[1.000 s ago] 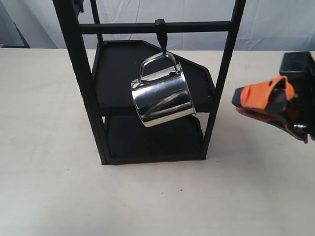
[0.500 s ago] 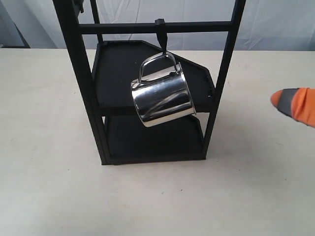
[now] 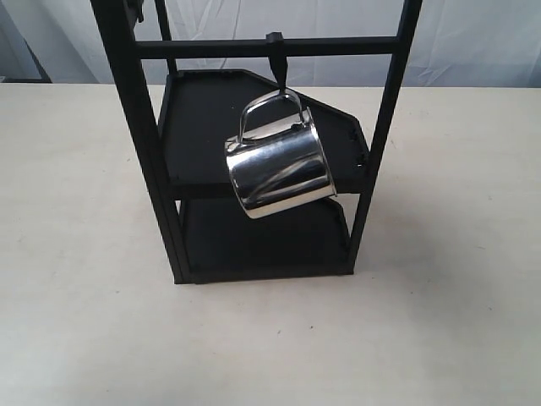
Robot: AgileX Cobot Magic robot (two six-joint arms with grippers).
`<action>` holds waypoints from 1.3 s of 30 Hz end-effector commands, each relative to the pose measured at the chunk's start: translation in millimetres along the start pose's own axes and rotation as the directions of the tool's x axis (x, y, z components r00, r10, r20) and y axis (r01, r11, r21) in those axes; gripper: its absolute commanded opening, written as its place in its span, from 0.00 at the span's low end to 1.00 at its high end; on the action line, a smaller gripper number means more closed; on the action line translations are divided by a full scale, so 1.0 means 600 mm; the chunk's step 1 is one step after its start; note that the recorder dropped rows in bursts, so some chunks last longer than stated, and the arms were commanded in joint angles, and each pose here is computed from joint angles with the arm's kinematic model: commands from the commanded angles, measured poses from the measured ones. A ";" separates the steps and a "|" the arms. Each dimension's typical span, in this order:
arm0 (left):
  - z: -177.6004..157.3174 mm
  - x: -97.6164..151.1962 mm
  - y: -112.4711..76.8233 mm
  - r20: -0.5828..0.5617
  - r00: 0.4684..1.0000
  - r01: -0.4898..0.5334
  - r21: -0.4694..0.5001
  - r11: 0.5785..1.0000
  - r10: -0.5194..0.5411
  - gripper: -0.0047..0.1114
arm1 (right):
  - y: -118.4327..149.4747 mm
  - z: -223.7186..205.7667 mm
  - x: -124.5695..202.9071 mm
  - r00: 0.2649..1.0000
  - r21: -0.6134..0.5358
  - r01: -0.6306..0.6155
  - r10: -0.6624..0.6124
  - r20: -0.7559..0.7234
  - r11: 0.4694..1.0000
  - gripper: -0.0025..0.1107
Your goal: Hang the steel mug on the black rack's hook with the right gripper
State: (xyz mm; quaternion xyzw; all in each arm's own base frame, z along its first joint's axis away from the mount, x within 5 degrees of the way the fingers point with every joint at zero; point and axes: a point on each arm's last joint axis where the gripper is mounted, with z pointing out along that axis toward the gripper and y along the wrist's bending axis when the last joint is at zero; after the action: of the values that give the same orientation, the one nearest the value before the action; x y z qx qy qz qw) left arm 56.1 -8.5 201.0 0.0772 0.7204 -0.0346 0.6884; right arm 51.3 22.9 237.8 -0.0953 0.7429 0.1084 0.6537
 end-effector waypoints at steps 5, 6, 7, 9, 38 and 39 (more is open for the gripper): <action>-0.001 -0.001 0.000 0.010 1.000 0.002 0.004 1.000 -0.002 0.05 | -0.008 0.005 0.060 0.999 0.073 0.007 -0.004 -0.045 0.997 0.01; -0.001 -0.001 0.000 0.010 1.000 0.002 0.004 1.000 -0.002 0.05 | -0.008 0.005 0.061 0.999 0.071 0.007 -0.004 -0.049 0.997 0.01; -0.001 -0.001 0.000 0.010 1.000 0.002 0.004 1.000 -0.002 0.05 | -0.007 0.005 0.061 0.999 0.066 -0.006 0.009 -0.047 0.998 0.01; -0.001 -0.001 0.000 0.010 1.000 0.002 0.004 1.000 -0.002 0.05 | -0.006 0.005 0.060 0.999 0.062 -0.021 0.024 -0.043 0.998 0.01; -0.001 -0.001 0.000 0.010 1.000 0.002 0.004 1.000 -0.002 0.05 | -0.007 0.005 0.060 0.999 0.063 -0.021 0.023 -0.041 0.998 0.01; -0.001 -0.001 0.000 0.010 1.000 0.002 0.004 1.000 -0.002 0.05 | -0.007 0.005 0.060 0.999 0.063 -0.021 0.023 -0.041 0.998 0.01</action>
State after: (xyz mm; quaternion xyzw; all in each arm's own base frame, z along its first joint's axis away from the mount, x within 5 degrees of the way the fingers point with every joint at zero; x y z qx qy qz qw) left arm 56.1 -8.5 201.0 0.0772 0.7204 -0.0346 0.6884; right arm 50.7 20.6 201.4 -0.0715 0.7643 0.0942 0.6339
